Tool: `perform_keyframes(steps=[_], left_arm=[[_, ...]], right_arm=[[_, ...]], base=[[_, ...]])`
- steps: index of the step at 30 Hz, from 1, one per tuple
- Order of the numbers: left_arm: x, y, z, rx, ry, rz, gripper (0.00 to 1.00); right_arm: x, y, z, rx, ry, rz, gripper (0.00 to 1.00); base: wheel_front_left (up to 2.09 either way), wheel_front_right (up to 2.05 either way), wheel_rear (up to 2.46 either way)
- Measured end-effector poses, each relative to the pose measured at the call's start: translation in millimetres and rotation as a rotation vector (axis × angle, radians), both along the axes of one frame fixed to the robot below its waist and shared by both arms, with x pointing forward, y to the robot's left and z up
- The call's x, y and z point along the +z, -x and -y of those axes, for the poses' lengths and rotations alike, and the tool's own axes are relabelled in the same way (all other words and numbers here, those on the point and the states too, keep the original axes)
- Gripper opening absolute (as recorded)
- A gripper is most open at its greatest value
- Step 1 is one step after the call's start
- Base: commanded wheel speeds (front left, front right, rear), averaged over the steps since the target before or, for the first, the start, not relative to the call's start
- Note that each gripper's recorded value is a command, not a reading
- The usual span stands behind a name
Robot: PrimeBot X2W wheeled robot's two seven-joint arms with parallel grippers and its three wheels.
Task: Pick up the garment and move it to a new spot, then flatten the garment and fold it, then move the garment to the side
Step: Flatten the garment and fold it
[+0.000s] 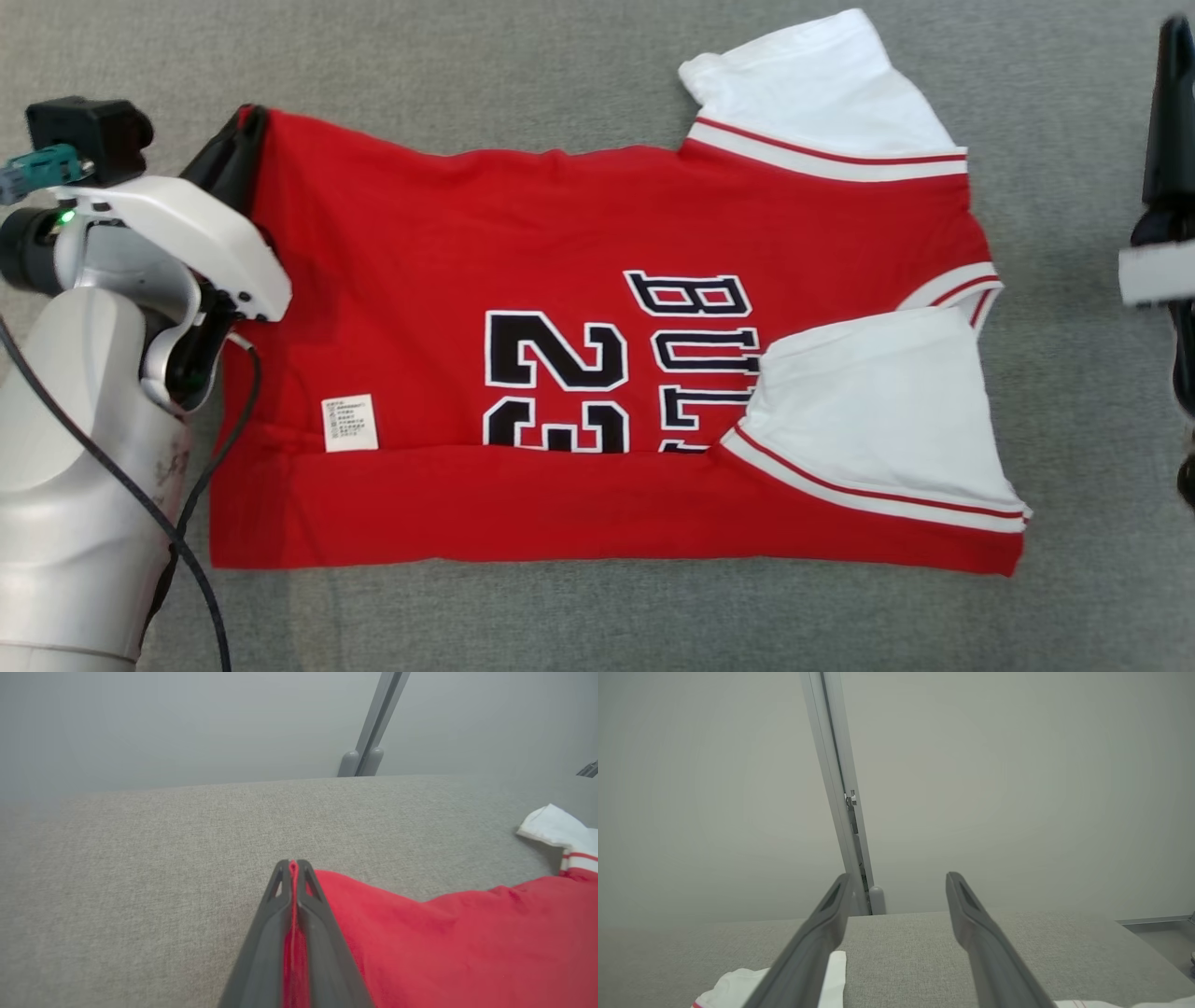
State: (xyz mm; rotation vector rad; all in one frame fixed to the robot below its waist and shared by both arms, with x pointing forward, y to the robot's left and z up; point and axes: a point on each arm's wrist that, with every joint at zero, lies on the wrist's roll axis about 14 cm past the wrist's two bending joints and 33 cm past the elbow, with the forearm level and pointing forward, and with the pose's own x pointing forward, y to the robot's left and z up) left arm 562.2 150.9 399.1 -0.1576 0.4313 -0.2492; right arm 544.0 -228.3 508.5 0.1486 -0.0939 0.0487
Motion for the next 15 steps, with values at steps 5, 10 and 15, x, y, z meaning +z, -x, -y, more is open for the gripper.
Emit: perform_keyframes(steps=[5,10,15], left_arm=[[3.3,-2.5,-3.9,0.004,-0.004,0.029,0.0],[-1.0,-2.1,-8.7,0.011,-0.002,0.035,0.0],[-9.5,-1.5,-16.7,0.023,-0.013,0.033,0.0]], right_arm=[[-24.2,-45.2,-30.1,0.104,0.016,-0.108,1.0],[-64.8,-74.1,-58.9,0.192,0.042,-0.256,1.0],[-107.8,-84.5,-84.9,0.263,0.062,-0.399,1.0]], base=[[0.0,0.0,0.0],[0.0,0.0,0.0],[0.0,0.0,0.0]])
